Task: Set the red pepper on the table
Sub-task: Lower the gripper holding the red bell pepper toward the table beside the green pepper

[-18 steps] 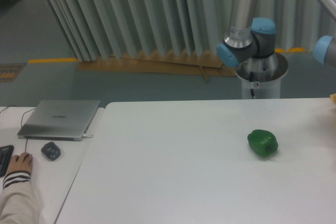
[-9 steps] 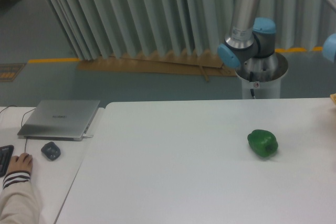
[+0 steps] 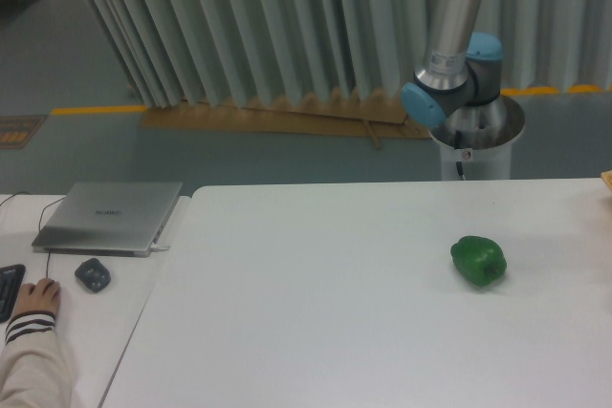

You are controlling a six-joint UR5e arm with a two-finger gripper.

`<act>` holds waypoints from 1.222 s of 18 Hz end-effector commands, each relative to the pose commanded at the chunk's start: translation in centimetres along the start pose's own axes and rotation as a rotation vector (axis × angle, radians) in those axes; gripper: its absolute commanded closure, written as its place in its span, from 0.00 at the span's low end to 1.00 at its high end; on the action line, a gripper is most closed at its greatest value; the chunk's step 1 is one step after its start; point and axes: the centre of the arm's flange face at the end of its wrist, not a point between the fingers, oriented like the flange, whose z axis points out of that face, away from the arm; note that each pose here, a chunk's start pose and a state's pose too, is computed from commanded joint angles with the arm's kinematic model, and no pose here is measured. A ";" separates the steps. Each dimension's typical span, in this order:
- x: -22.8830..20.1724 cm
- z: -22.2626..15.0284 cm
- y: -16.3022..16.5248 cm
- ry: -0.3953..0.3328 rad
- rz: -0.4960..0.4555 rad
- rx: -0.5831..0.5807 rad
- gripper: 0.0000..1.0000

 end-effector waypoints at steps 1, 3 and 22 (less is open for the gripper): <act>-0.6 -1.2 -1.3 -0.023 -0.050 -0.005 0.64; -1.8 -2.1 -3.8 -0.043 -0.142 -0.007 0.64; -6.2 9.9 -24.9 0.001 -0.300 -0.241 0.18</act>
